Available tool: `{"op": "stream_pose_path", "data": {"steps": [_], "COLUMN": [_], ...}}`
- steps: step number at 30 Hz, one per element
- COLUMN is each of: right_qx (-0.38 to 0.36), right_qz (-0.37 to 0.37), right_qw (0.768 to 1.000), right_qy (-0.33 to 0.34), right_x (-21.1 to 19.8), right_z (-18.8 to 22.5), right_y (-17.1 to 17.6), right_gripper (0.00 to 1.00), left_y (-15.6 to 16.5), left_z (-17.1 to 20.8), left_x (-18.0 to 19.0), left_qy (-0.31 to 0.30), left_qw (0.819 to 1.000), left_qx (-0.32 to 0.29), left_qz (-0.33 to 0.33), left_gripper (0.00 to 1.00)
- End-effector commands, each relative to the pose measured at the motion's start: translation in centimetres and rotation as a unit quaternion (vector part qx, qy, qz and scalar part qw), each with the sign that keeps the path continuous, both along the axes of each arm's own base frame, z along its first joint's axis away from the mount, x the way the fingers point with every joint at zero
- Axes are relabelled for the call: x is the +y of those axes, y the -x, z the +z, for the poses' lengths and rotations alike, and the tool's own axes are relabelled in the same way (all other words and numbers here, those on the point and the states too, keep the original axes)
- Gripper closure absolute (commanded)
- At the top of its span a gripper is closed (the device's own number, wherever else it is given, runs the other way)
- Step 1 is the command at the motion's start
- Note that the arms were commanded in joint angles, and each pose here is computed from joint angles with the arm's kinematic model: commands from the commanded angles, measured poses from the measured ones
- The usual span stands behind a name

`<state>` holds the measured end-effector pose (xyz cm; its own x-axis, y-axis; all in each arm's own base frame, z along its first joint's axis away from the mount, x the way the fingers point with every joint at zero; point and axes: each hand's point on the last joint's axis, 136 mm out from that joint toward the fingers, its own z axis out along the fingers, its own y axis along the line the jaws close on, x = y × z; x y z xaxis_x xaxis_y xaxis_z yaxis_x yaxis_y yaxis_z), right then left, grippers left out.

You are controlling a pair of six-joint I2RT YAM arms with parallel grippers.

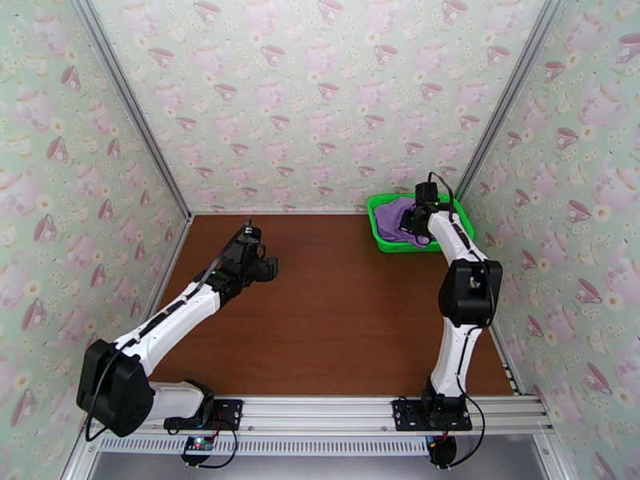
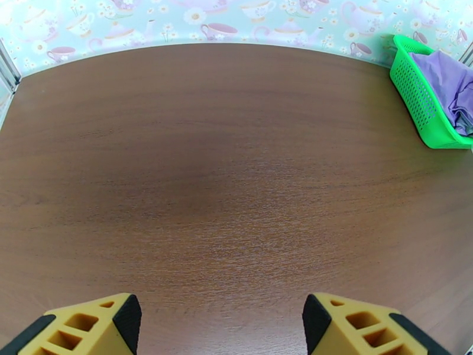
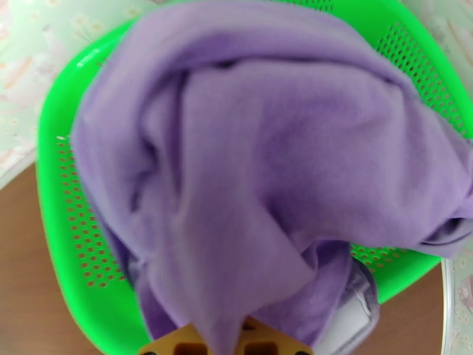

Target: Fold and stack the mixed laundry pile

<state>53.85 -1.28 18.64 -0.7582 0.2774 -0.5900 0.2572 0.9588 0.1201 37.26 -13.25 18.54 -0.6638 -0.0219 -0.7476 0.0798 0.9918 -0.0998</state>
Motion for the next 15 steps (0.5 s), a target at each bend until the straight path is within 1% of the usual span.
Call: {"op": "stream_pose_path", "data": {"steps": [1,3,5,7,10,15], "right_qx": [-0.123,-0.171,-0.207,-0.224,-0.22,-0.211], "right_qz": [0.012,0.025,0.036,0.031,0.027,0.027], "right_qw": [0.992,0.985,0.977,0.974,0.975,0.977], "right_qy": [-0.015,-0.021,-0.024,-0.018,-0.013,-0.019], "right_x": [0.7,1.1,1.5,1.2,1.0,1.1], "right_z": [11.6,15.7,18.4,19.8,20.0,18.9], "right_y": [0.6,0.6,0.6,0.4,-0.3,-1.6], "right_gripper": [1.0,1.0,1.0,1.0,1.0,1.0], "left_y": [0.0,0.0,0.0,0.1,0.3,0.5], "left_z": [0.1,0.0,-0.1,-0.3,-0.4,-0.5], "left_x": [-0.6,-0.7,-0.8,-0.8,-0.8,-0.6], "left_qy": [0.009,0.011,0.014,0.015,0.016,0.01], "left_qw": [1.0,1.0,1.0,1.0,1.0,1.0], "left_qx": [0.005,0.006,0.008,0.01,0.012,0.014], "left_qz": [-0.008,-0.009,-0.01,-0.011,-0.011,-0.01], "left_gripper": [0.22,0.22,0.22,0.22,0.22,0.22]}}
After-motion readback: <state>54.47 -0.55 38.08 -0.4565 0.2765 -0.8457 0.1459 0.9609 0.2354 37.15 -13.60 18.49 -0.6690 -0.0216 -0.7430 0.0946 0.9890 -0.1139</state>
